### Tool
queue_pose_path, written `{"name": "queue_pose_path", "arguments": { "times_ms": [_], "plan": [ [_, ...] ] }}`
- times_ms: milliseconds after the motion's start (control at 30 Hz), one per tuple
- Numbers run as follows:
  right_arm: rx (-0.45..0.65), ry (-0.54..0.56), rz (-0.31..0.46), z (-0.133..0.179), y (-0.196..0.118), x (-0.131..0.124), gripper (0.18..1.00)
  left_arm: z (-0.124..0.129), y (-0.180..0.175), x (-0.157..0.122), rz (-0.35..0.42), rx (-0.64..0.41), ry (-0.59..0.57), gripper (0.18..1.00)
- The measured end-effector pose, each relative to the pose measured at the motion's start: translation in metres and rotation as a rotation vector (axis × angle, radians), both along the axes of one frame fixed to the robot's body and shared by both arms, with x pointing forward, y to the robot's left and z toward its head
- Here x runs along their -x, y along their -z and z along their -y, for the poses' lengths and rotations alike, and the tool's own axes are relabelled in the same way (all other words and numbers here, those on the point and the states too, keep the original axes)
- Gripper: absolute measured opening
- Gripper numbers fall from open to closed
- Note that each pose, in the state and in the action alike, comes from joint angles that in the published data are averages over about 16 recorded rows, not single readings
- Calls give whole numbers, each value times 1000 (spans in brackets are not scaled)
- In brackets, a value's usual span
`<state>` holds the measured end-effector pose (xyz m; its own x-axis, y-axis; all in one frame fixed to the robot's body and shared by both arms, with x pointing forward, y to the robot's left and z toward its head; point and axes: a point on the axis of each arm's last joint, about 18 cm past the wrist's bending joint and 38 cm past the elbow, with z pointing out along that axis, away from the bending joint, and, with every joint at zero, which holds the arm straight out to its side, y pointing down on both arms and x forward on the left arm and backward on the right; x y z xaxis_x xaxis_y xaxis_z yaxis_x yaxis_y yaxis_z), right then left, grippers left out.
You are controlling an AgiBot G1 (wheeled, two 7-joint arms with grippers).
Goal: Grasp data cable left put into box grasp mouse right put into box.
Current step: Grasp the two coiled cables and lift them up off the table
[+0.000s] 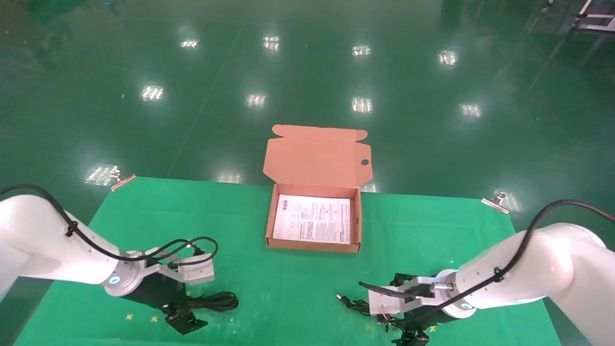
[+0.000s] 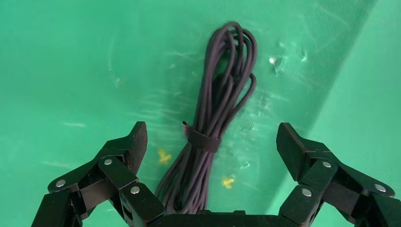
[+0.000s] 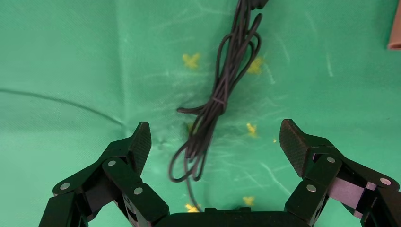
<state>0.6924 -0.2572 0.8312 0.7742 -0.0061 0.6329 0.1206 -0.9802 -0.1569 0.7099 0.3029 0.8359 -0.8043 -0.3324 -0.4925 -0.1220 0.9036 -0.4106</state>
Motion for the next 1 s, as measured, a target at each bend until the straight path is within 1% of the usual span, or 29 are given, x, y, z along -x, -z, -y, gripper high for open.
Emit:
{"name": "queue_pose_path", "arguments": {
  "times_ms": [267,500,700,867,1000],
  "plan": [
    [5,-9,2,-3,7,-7,996,-3,3,-1,-4,2,2,994],
    [4,-10,3,-3,7,-7,972,-2,3,-2,-3,4,1,961],
    [5,-10,3,-3,6,-7,919,-2,2,-1,-3,4,4,899],
    [6,-11,3,-3,5,-6,842,-2,2,-1,-3,4,5,821],
    [6,-11,3,-2,5,-6,762,-2,2,-1,-3,3,6,725]
  ]
}}
